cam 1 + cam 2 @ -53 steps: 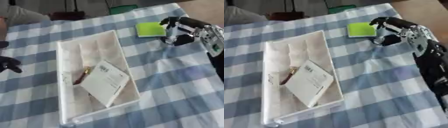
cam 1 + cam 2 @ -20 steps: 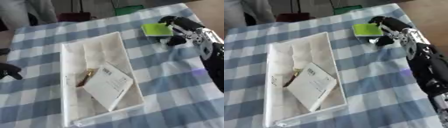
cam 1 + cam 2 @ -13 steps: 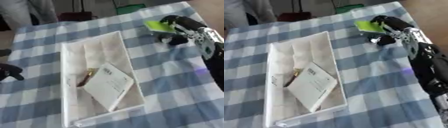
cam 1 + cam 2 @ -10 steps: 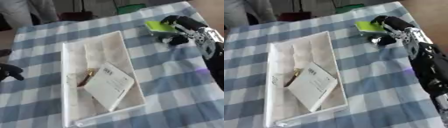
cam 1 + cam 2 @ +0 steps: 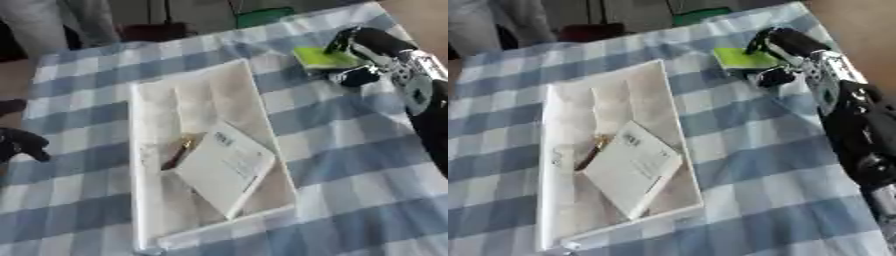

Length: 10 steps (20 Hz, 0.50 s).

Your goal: Pick up objects on the table and place them in the box.

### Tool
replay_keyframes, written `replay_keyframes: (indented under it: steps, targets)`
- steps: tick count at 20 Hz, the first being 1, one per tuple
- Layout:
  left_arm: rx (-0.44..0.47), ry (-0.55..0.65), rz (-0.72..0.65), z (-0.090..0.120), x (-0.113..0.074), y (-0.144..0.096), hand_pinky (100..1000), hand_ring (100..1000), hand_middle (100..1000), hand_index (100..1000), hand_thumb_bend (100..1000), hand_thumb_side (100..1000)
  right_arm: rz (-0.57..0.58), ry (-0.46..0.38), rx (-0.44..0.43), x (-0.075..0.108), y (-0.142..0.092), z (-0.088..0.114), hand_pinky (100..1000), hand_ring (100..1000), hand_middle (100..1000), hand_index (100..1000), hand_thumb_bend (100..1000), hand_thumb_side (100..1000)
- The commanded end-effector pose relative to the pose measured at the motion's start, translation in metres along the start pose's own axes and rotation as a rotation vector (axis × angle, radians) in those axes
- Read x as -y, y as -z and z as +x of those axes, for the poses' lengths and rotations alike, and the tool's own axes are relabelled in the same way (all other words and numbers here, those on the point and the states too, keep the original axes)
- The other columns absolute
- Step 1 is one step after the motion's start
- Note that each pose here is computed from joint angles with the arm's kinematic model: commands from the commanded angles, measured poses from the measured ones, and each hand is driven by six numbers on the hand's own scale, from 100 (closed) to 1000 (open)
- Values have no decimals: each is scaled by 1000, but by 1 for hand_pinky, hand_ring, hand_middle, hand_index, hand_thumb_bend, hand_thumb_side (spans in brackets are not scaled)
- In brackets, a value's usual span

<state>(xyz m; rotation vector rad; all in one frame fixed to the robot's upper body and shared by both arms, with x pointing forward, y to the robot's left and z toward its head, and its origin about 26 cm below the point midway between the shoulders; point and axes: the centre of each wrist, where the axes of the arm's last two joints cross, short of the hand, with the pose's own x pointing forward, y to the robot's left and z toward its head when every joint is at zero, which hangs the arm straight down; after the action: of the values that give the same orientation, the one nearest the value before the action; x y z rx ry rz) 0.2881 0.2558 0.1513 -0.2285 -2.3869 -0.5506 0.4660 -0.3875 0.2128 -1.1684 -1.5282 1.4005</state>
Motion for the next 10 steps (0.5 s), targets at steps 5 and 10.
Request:
replay_keyframes:
  steps: [5, 10]
  targets:
    - [27, 8, -8, 7, -1, 5, 521, 613, 821, 926, 226, 939, -180, 19, -34, 14, -4, -6, 557, 506, 467, 503, 100, 100]
    - [24, 6, -8, 7, -2, 5, 521, 613, 821, 926, 227, 937, -212, 43, -4, 16, -3, -1, 558, 506, 477, 518, 100, 100]
